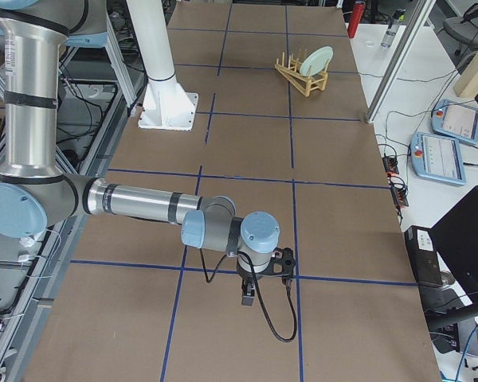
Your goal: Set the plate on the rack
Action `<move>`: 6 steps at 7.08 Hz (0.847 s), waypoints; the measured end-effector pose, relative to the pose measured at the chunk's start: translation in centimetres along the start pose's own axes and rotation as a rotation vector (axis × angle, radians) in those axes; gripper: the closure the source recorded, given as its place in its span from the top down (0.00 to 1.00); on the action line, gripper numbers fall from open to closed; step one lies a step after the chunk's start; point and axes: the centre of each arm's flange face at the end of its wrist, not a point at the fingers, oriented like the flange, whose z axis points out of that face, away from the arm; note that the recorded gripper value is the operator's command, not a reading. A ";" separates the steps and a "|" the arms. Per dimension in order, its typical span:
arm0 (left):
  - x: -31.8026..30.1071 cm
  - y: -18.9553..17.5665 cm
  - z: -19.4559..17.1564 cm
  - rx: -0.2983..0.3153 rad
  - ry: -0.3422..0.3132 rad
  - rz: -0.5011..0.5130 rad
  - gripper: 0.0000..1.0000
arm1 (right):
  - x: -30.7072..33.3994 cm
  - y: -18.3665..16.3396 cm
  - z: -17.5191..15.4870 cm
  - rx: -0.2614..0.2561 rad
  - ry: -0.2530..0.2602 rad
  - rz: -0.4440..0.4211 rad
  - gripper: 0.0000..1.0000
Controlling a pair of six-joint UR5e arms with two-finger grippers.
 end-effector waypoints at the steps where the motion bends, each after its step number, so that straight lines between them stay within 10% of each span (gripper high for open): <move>1: 0.1 0.1 0.1 0.000 0.015 -0.001 1.00 | 0.0 0.0 0.0 0.000 0.000 0.000 1.00; 6: -0.4 0.3 0.6 -0.009 0.018 -0.005 1.00 | 0.0 0.0 0.0 0.000 0.000 0.000 1.00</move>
